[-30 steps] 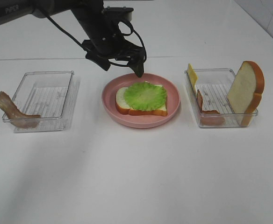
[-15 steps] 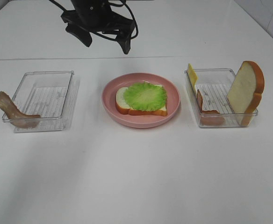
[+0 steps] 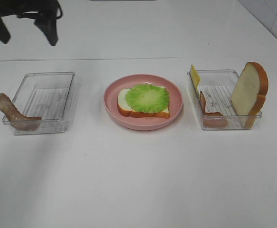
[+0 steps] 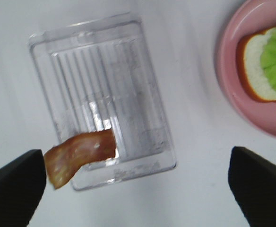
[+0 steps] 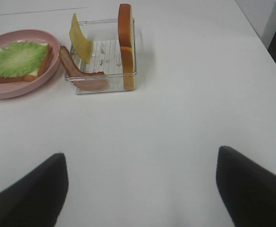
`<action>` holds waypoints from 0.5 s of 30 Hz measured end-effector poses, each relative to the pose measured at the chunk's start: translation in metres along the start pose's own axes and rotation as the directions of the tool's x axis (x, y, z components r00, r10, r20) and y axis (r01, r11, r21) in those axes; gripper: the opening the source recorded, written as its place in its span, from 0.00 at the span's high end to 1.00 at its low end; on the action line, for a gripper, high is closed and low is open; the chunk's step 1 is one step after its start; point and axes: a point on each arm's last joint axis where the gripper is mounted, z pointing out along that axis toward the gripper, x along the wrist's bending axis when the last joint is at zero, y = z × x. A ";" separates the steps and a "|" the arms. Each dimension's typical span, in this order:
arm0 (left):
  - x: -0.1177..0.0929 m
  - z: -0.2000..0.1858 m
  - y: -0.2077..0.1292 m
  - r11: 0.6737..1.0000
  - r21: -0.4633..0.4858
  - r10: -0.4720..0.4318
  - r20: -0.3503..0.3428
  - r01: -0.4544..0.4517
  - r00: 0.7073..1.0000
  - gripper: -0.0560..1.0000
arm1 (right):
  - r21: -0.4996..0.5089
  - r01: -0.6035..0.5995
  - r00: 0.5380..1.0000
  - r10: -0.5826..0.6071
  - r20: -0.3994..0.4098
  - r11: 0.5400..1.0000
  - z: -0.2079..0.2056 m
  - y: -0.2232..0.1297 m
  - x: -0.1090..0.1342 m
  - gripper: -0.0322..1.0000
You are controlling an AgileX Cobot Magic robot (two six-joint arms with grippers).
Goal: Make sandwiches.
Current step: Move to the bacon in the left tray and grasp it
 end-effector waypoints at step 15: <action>0.084 0.048 -0.049 0.963 0.248 -0.092 -0.063 0.105 0.994 0.01 | 0.000 0.000 1.000 0.000 0.000 1.000 0.000 0.000 0.000 0.20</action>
